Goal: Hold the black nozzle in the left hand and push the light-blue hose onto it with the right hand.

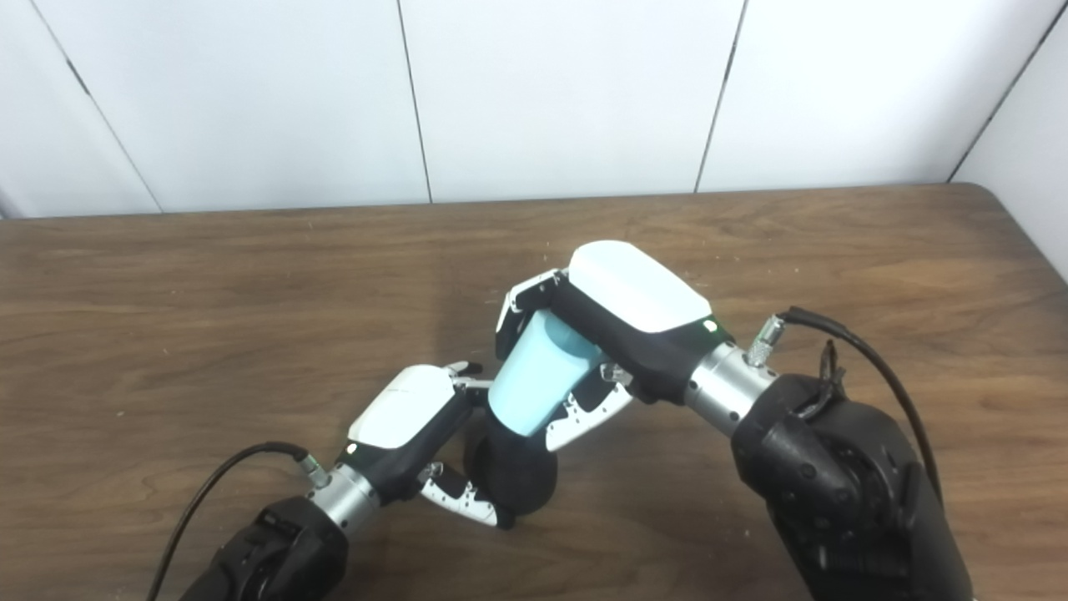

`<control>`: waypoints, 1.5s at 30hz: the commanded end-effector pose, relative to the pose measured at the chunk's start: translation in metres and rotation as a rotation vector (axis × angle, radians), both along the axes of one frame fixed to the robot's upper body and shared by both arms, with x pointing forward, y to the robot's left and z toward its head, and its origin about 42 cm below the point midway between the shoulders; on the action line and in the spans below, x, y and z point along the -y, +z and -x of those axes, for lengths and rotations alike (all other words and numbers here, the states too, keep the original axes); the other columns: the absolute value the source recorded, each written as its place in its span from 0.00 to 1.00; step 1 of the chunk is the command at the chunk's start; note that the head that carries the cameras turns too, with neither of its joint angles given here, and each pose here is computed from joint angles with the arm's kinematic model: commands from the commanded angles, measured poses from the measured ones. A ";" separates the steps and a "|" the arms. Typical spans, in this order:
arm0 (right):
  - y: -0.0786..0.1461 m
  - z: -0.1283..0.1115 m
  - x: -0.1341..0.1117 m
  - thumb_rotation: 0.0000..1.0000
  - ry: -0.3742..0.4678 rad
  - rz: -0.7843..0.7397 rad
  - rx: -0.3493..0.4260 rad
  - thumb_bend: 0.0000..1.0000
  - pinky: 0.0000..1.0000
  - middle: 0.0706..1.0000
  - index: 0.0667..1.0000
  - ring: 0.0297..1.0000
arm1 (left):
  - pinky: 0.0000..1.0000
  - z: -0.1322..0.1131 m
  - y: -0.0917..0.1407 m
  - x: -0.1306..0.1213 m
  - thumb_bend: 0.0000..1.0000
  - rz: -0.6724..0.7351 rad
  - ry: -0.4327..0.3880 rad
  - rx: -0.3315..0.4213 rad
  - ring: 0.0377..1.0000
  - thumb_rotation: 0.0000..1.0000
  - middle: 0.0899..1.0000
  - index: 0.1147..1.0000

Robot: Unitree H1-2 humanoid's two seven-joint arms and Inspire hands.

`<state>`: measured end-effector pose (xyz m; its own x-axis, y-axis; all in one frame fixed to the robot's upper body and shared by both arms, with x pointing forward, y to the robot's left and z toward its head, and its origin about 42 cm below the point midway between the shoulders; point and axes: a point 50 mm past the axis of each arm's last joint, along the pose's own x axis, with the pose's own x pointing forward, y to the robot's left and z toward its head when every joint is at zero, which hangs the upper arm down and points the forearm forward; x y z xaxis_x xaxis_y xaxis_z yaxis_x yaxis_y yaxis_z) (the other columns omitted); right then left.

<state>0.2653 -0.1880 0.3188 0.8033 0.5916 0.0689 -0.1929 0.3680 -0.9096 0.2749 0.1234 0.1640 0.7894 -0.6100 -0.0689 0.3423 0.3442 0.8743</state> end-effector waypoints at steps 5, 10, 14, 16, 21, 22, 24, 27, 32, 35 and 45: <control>0.011 0.000 -0.005 0.00 0.010 -0.005 0.098 0.50 0.30 0.46 0.47 0.40 | 0.90 0.019 -0.039 -0.002 0.52 -0.130 -0.045 -0.196 0.63 0.00 0.43 0.43; 0.012 0.000 -0.013 0.00 0.012 0.043 0.157 0.50 0.30 0.47 0.47 0.40 | 0.90 0.020 -0.040 0.000 0.52 -0.131 -0.051 -0.195 0.63 0.00 0.43 0.43; 0.012 -0.002 -0.018 0.00 0.013 0.072 0.188 0.50 0.31 0.47 0.48 0.39 | 0.90 0.020 -0.039 0.002 0.52 -0.131 -0.054 -0.195 0.63 0.00 0.43 0.43; 0.012 -0.002 -0.020 0.00 0.017 0.077 0.190 0.50 0.31 0.47 0.49 0.39 | 0.90 0.020 -0.038 0.002 0.52 -0.132 -0.056 -0.196 0.63 0.00 0.43 0.43; 0.007 -0.002 -0.024 0.00 0.045 0.088 0.173 0.49 0.30 0.47 0.50 0.39 | 0.90 0.019 -0.038 0.001 0.52 -0.137 -0.057 -0.196 0.63 0.00 0.44 0.42; 0.006 -0.002 -0.025 0.00 0.051 0.089 0.167 0.50 0.30 0.47 0.50 0.40 | 0.90 0.019 -0.038 0.001 0.52 -0.137 -0.057 -0.196 0.63 0.00 0.44 0.42; 0.004 -0.002 -0.025 0.00 0.058 0.090 0.158 0.50 0.30 0.47 0.49 0.40 | 0.90 0.019 -0.038 0.001 0.52 -0.138 -0.057 -0.196 0.63 0.00 0.44 0.42; -0.001 -0.003 -0.026 0.00 0.073 0.097 0.135 0.50 0.30 0.47 0.49 0.40 | 0.90 0.020 -0.037 0.002 0.52 -0.138 -0.057 -0.194 0.63 0.00 0.44 0.42; -0.003 -0.005 -0.029 0.00 0.093 0.133 0.108 0.50 0.30 0.47 0.49 0.40 | 0.90 0.019 -0.037 0.003 0.52 -0.136 -0.057 -0.194 0.63 0.00 0.44 0.42; -0.003 -0.006 -0.028 0.00 0.107 0.161 0.095 0.50 0.30 0.47 0.48 0.40 | 0.90 0.019 -0.037 0.004 0.52 -0.133 -0.056 -0.194 0.63 0.00 0.44 0.42; 0.008 -0.010 -0.027 0.00 0.162 0.252 0.027 0.50 0.31 0.46 0.45 0.41 | 0.89 0.020 -0.038 0.005 0.52 -0.126 -0.053 -0.196 0.63 0.00 0.44 0.42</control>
<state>0.2751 -0.1621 0.3229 0.7228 0.6901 -0.0354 -0.1801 0.1387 -0.9738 0.2743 0.1204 0.1653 0.7860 -0.6134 -0.0768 0.3462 0.3338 0.8768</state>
